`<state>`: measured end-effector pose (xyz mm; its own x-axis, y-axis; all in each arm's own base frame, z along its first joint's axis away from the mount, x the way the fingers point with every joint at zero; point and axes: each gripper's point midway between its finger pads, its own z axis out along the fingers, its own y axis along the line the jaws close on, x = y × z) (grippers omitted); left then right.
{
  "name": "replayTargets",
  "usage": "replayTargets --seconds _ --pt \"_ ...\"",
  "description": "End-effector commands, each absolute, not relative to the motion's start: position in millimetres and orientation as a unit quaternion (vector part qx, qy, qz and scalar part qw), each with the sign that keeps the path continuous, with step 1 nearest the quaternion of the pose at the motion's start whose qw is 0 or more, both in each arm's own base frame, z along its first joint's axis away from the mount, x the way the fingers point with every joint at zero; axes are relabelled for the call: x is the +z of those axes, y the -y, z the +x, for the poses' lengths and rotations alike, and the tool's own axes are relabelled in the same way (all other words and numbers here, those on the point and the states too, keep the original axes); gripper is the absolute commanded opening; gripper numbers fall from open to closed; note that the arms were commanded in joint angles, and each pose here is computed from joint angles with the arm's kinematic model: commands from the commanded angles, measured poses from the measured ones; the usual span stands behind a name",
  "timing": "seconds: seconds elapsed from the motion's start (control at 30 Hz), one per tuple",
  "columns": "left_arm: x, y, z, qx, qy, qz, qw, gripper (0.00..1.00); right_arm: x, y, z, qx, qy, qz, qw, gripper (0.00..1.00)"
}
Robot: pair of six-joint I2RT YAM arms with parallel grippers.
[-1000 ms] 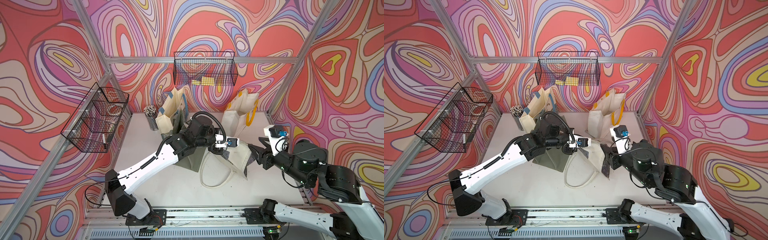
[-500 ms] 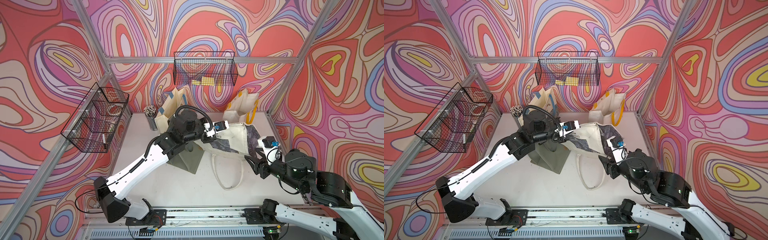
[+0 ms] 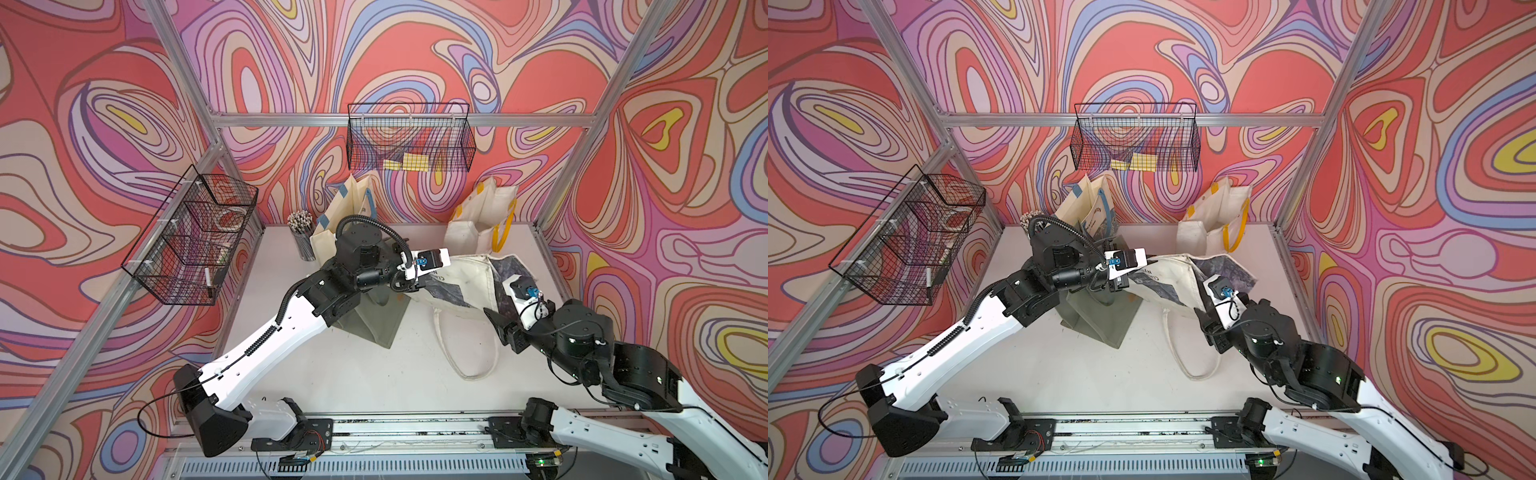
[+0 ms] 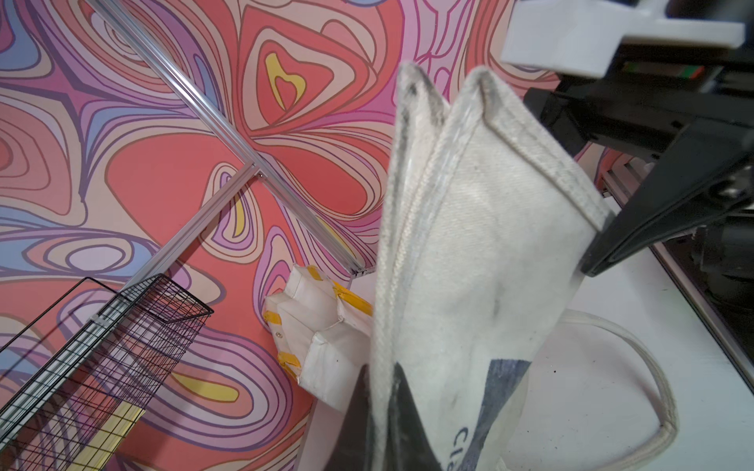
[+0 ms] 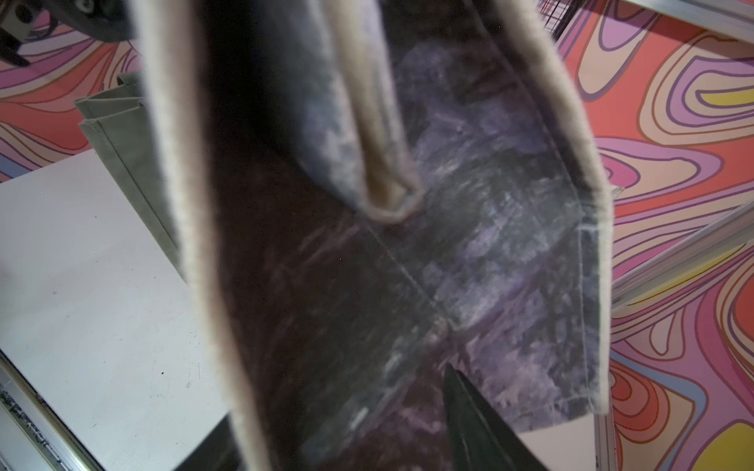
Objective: Put away the canvas bag
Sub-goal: Press the canvas bag.
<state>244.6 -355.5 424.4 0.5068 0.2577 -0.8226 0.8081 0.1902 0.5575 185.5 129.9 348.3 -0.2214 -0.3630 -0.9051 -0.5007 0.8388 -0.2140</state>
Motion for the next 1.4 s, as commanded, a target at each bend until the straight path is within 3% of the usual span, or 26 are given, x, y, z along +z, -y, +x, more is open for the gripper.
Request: replayTargets --seconds 0.0,0.27,0.47,0.73,1.03,1.37 --pt "466 352 221 -0.243 -0.374 0.593 0.671 0.00 345 -141 186 0.071 -0.762 -0.299 0.570 0.68" --pt "477 358 213 -0.283 -0.360 0.592 0.663 0.00 337 -170 181 0.126 -0.741 -0.331 0.570 0.56" --pt "465 363 211 -0.286 -0.364 0.606 0.647 0.00 338 -178 184 0.126 -0.740 -0.340 0.567 0.54" --pt "452 357 210 -0.256 -0.369 0.625 0.639 0.00 400 -130 174 0.105 -0.730 -0.281 0.614 0.71" --pt "447 355 213 -0.240 -0.377 0.632 0.633 0.00 409 -142 179 0.094 -0.727 -0.306 0.608 0.86" --pt "445 358 207 -0.238 -0.351 0.655 0.625 0.00 395 -157 178 0.089 -0.711 -0.357 0.599 0.89"
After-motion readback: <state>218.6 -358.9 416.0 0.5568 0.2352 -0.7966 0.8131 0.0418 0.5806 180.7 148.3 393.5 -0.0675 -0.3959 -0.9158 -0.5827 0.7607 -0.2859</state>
